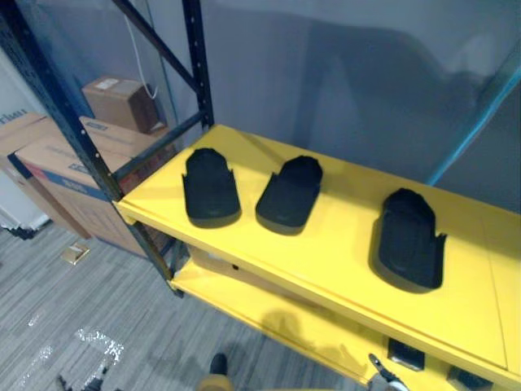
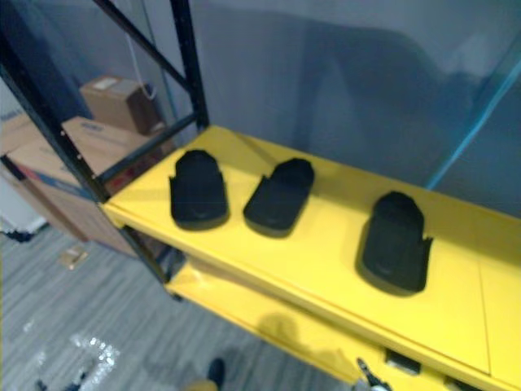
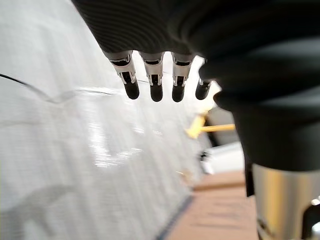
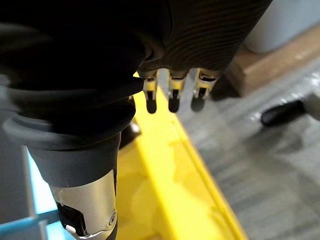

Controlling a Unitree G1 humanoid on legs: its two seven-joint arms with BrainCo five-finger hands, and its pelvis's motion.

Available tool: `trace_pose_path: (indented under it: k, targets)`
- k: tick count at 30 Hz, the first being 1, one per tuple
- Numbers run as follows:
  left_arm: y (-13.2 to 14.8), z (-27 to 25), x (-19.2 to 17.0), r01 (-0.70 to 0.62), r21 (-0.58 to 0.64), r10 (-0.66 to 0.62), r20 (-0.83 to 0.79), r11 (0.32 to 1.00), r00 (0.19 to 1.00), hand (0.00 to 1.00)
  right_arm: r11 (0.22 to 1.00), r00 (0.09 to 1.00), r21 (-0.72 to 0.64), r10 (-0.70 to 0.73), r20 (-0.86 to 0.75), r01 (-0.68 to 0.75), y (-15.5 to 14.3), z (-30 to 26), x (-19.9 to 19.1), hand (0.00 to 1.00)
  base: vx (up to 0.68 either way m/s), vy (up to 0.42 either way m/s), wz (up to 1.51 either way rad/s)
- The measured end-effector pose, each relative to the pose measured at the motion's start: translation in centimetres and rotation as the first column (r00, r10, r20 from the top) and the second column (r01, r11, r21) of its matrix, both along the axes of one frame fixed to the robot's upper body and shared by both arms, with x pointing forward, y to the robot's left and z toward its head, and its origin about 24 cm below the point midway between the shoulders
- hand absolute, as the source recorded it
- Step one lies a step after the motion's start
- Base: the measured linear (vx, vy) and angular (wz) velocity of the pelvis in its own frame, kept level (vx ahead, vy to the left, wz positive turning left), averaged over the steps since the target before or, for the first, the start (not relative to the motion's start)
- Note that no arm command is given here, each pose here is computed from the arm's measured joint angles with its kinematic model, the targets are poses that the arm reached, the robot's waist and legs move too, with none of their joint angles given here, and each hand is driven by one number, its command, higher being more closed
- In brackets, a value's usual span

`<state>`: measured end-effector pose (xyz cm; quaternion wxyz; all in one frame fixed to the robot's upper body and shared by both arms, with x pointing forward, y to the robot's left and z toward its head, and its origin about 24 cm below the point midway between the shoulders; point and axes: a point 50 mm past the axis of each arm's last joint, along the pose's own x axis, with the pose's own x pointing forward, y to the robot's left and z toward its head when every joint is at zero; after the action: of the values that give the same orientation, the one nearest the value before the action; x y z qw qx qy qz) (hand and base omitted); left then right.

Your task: Walk over and take plastic housings, then place them on the shelf

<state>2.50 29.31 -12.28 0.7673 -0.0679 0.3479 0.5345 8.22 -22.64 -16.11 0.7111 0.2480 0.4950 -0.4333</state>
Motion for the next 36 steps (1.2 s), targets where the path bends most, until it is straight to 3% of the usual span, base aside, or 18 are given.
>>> trace_pose_path:
  k: [8,11,16,20,22,27,30,34,36]
  targets:
    - [-1.4,-1.7,-0.7,0.014,-0.182,-0.008,0.034,0.983,0.999,0.0,0.997,0.997,0.062,0.046,0.068,-0.05,0.7,-0.2,0.9,0.0,0.04,-0.012,-0.04]
    - [-2.7,-2.8,-1.3,-0.024,-0.305,0.03,0.014,0.952,0.999,0.0,0.992,0.992,0.076,0.099,0.079,-0.105,1.0,-0.4,0.6,0.0,0.07,0.017,0.09]
    - [-3.8,-3.5,-0.6,0.006,-0.395,-0.012,-0.012,0.919,1.0,0.0,0.99,0.996,0.111,0.089,0.019,-0.091,1.8,-1.1,-2.9,0.0,0.07,0.061,0.91]
    - [-4.6,-3.9,-2.6,-0.14,-0.467,0.128,-0.057,0.873,0.99,0.0,0.984,0.989,0.118,0.123,0.086,-0.133,2.6,-0.9,-0.9,0.0,-0.07,-0.111,0.26]
    - [-7.3,-4.6,-4.6,-0.247,-0.554,0.232,-0.098,0.795,0.968,0.0,0.981,0.976,0.081,0.162,0.145,-0.175,2.3,-0.3,1.5,0.0,-0.09,-0.154,-0.02]
    - [-10.2,-4.9,-8.1,-0.336,-0.622,0.266,-0.206,0.707,0.942,0.0,0.983,0.976,0.071,0.159,0.149,-0.171,2.2,-0.2,2.0,0.0,-0.09,-0.081,0.16]
    - [-11.2,-5.1,-8.2,-0.344,-0.652,0.257,-0.23,0.675,0.939,0.0,0.99,0.984,0.054,0.122,0.128,-0.13,1.4,-0.1,2.1,0.0,-0.07,0.036,0.22]
    - [-11.0,-5.3,-7.1,-0.311,-0.66,0.23,-0.209,0.684,0.95,0.0,0.996,0.989,0.006,0.088,0.117,-0.089,-0.5,0.3,2.0,0.0,0.06,0.182,-0.36]
    - [-8.5,-5.1,-2.9,-0.167,-0.635,0.139,-0.093,0.754,0.986,0.0,0.998,0.995,0.019,0.064,0.073,-0.066,-0.4,-0.1,0.7,0.0,-0.09,0.217,0.56]
